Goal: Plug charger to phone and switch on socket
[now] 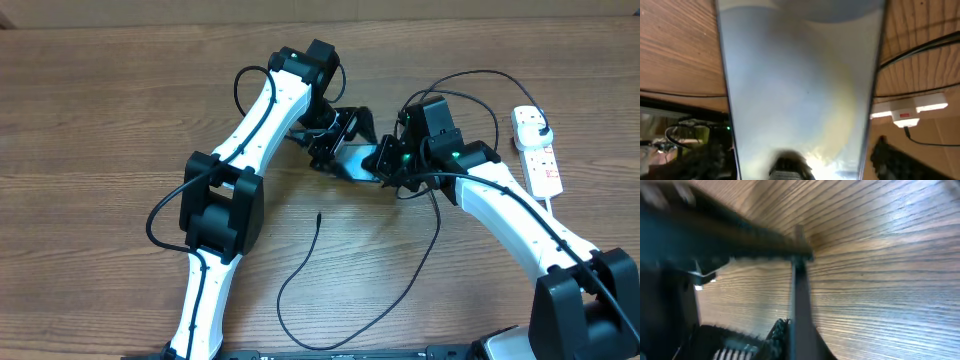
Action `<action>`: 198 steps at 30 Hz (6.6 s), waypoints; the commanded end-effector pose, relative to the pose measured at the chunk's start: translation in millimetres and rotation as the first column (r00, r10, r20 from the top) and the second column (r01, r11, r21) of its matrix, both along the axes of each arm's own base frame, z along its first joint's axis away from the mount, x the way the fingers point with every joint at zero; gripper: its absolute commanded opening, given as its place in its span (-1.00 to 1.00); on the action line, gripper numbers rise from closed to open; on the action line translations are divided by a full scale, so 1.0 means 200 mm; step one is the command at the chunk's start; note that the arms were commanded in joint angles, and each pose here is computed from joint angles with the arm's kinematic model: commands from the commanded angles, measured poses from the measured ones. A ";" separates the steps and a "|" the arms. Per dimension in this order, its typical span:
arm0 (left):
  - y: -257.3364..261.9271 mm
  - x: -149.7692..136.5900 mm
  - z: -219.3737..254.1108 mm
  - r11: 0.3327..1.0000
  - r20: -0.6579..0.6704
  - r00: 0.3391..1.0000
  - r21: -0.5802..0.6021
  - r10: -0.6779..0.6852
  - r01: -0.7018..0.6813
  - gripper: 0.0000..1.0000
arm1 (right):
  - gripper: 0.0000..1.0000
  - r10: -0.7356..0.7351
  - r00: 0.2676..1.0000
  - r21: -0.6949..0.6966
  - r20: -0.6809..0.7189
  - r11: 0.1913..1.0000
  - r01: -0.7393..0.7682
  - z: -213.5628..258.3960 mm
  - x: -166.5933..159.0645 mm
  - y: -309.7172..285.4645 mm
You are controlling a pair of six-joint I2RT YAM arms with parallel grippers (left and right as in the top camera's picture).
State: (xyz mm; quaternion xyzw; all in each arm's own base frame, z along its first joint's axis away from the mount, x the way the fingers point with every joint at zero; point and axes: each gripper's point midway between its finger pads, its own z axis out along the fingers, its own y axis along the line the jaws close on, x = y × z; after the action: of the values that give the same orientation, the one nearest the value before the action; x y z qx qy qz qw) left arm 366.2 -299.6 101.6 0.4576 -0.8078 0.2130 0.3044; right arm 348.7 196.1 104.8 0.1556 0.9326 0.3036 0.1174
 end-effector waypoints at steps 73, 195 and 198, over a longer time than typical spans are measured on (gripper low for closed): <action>0.13 0.56 0.66 0.997 0.719 0.691 -0.056 0.078 -0.055 1.00 | -0.92 -0.424 0.803 0.661 -0.418 0.464 0.590 0.65 0.51 -0.11; 1.00 0.55 0.86 0.900 0.956 0.292 -0.135 0.009 0.415 -0.92 | 1.00 -0.066 0.894 -0.049 0.444 0.994 0.097 0.68 0.00 -0.16; 1.00 0.55 0.86 0.898 0.959 0.282 -0.127 0.003 0.422 -0.92 | 0.99 -0.020 0.923 -0.167 0.385 0.982 0.091 0.56 -0.08 -0.13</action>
State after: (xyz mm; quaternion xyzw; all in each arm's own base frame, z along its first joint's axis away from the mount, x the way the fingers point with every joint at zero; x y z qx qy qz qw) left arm 479.6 -92.0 260.9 0.0989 -0.8409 0.5197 -0.1144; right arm 327.5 182.3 230.9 0.1130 0.8936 0.3267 0.2861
